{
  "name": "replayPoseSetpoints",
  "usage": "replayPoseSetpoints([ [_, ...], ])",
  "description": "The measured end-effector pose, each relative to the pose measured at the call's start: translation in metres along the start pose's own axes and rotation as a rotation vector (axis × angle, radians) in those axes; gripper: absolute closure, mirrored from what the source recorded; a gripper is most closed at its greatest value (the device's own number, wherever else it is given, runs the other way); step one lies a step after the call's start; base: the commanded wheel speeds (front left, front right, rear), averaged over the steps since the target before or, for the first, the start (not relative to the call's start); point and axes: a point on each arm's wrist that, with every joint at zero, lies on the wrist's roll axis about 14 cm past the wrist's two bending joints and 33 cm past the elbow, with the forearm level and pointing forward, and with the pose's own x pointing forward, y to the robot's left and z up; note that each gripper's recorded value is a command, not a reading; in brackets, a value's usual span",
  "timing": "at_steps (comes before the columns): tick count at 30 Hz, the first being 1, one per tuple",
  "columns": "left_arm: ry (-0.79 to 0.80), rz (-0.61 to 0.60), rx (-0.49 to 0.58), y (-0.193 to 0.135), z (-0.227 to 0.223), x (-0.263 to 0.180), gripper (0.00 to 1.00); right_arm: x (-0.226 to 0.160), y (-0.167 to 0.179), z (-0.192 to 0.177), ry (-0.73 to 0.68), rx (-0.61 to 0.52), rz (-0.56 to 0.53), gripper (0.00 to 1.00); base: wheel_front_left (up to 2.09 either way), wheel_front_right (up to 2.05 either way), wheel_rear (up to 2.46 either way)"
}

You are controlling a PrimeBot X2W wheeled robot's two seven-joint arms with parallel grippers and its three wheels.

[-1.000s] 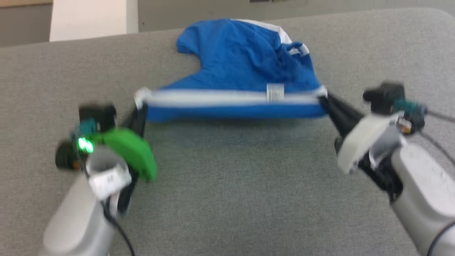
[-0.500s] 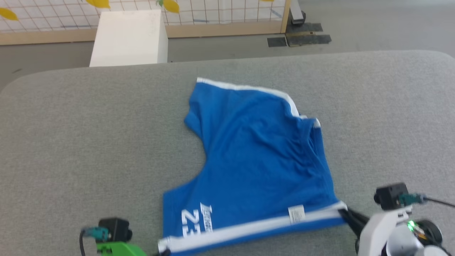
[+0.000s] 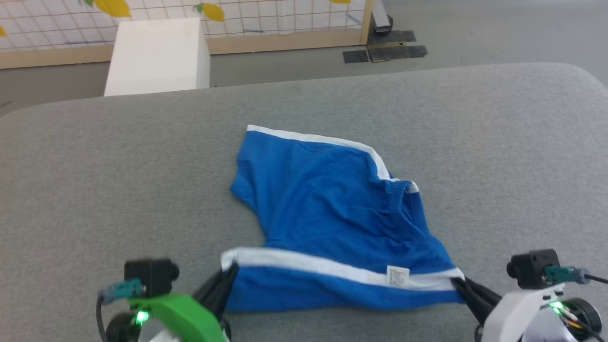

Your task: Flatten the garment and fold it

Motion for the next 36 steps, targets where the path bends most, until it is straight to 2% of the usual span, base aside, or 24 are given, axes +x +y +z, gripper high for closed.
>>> replayPoseSetpoints([
  [5, -0.136, -0.047, 0.095, -0.009, 0.036, 0.034, 1.00, 0.006, 0.009, 0.032, -0.109, -0.031, 0.030, 1.00, 0.00, 0.00, 0.00],
  [12, -0.191, -0.068, 0.182, -0.006, 0.071, 0.084, 1.00, 0.025, 0.012, 0.075, -0.212, -0.104, 0.059, 1.00, 0.00, 0.00, 0.00],
  [16, -0.192, -0.070, 0.226, 0.000, 0.091, 0.114, 1.00, 0.039, 0.006, 0.089, -0.224, -0.117, 0.054, 1.00, 0.00, 0.00, 0.00],
  [24, -0.068, -0.003, 0.286, 0.031, 0.104, 0.177, 1.00, 0.077, -0.007, 0.097, -0.187, -0.096, 0.037, 1.00, 0.00, 0.00, 0.00],
  [36, 0.277, 0.137, 0.312, 0.083, 0.044, 0.237, 1.00, 0.125, -0.022, 0.068, -0.034, -0.010, 0.000, 1.00, 0.00, 0.00, 0.00],
])
